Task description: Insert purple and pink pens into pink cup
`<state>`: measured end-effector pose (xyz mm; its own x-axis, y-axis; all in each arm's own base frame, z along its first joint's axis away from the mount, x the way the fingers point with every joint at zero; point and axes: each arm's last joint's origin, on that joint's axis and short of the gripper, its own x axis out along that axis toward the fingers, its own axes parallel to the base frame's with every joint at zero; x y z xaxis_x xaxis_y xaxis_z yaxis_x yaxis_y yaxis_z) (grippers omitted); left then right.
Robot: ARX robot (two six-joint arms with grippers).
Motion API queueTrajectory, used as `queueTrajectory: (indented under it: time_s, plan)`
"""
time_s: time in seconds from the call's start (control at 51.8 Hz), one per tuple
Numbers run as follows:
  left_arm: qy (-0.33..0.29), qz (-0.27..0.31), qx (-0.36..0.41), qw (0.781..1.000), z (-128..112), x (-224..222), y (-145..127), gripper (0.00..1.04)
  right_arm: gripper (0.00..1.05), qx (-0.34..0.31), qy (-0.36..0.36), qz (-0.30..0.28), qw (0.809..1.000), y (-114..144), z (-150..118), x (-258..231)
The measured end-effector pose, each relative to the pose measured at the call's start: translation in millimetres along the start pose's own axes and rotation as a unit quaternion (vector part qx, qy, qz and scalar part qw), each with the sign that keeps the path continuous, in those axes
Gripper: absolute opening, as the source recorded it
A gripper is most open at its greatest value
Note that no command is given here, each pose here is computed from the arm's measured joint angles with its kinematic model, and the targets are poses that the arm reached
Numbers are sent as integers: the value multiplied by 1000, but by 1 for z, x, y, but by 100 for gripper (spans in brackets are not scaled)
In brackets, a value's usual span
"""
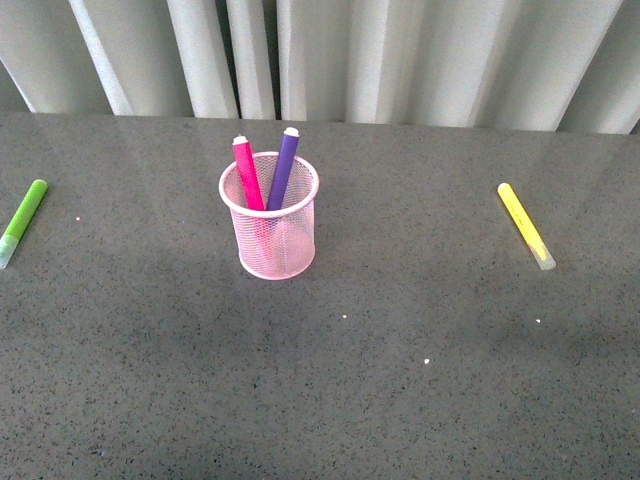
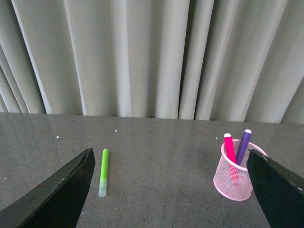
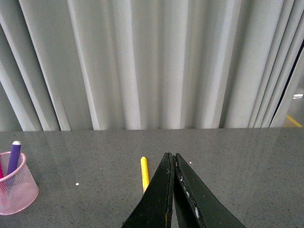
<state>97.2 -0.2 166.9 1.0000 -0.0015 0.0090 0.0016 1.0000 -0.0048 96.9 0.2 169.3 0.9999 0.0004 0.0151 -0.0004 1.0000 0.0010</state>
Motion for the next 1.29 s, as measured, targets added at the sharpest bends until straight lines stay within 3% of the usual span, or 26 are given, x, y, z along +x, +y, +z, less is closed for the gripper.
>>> queueTrajectory:
  time_s: [0.29,0.483,1.294]
  plan:
    - [0,0,0,1000,0,0,0,98,70,0,0,0,1000,0,0,0]
    - [0,0,0,1000,0,0,0,98,99,0,0,0,1000,0,0,0]
    - [0,0,0,1000,0,0,0,98,98,1,0,0,1000,0,0,0]
